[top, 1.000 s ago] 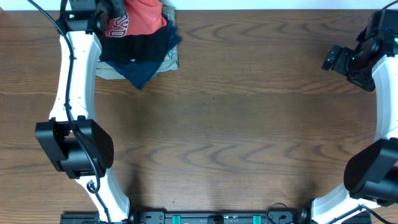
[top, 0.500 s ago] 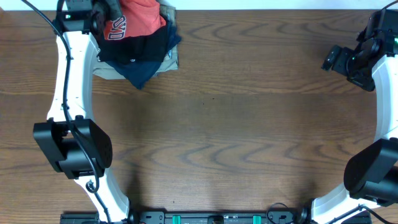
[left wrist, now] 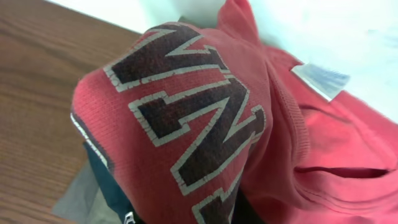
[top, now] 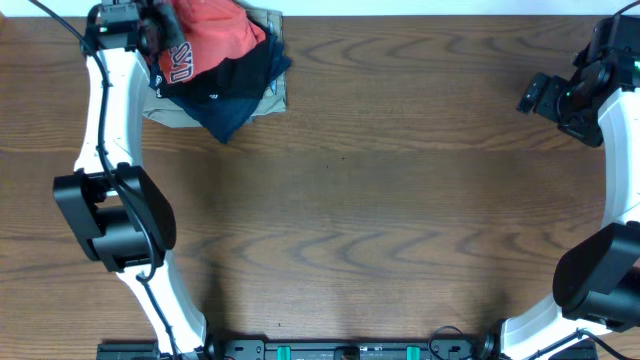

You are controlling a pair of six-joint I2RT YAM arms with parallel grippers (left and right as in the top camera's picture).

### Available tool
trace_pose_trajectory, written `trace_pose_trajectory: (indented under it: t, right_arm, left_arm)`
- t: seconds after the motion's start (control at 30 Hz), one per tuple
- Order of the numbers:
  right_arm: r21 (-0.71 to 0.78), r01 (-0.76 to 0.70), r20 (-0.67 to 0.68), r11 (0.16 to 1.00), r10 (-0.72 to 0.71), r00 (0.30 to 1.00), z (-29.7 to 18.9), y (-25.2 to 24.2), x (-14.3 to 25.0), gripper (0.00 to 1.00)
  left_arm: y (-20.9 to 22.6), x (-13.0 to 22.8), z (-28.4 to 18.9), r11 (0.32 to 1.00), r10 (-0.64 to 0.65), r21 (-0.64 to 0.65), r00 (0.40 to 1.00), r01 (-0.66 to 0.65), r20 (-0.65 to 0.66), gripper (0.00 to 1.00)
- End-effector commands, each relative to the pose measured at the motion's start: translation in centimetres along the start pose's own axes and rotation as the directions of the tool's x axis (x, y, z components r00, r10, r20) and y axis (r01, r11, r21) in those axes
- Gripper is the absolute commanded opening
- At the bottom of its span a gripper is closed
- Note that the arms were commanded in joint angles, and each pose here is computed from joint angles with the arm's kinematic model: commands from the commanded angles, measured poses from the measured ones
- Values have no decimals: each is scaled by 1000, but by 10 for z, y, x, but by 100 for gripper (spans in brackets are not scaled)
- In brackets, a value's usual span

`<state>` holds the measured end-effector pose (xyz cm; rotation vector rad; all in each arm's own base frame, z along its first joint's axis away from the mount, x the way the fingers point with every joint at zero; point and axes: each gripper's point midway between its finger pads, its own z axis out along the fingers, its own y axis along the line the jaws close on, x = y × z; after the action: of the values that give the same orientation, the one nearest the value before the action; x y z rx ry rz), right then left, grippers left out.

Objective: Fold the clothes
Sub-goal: 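Hold the left gripper over the stack, pressing the red shirt down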

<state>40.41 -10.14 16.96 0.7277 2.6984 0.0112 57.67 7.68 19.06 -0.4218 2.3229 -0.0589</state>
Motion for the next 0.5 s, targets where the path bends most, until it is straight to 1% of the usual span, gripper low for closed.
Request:
trace_pose_trajectory:
  t: [0.0,0.07,0.1,0.17,0.2,0.3,0.47]
  right_arm:
    - [10,3,3,1000,-4,1000,0,-2,-1,99]
    - [9,3,3,1000,-4,1000,0,-2,-1,99]
    - [9,3,3,1000,-4,1000,0,-2,-1,99]
    - [10,3,3,1000,-4,1000,0,-2,-1,99]
    - [10,3,3,1000,-4,1000,0,-2,-1,99]
    - [10,3,3,1000,-4,1000,0,-2,-1,99]
    - [10,3,3,1000,-4,1000,0,-2,-1,99]
  left_arm:
    - [3,0,5,1000,-9,-17,1000,9,-2,7]
    - [4,4,9,1000,-10,-20,1000,10,-16,8]
    - [5,8,11,1000,-10,-24,1000,9,-30,13]
    - [7,16,16,1000,-11,-30,998,9,-57,34]
    - [8,21,17,999,-11,-35,997,8,-75,50]
    - [10,29,18,999,-12,-44,994,7,-106,50]
    - [12,27,9,998,-12,-58,994,6,-106,50]
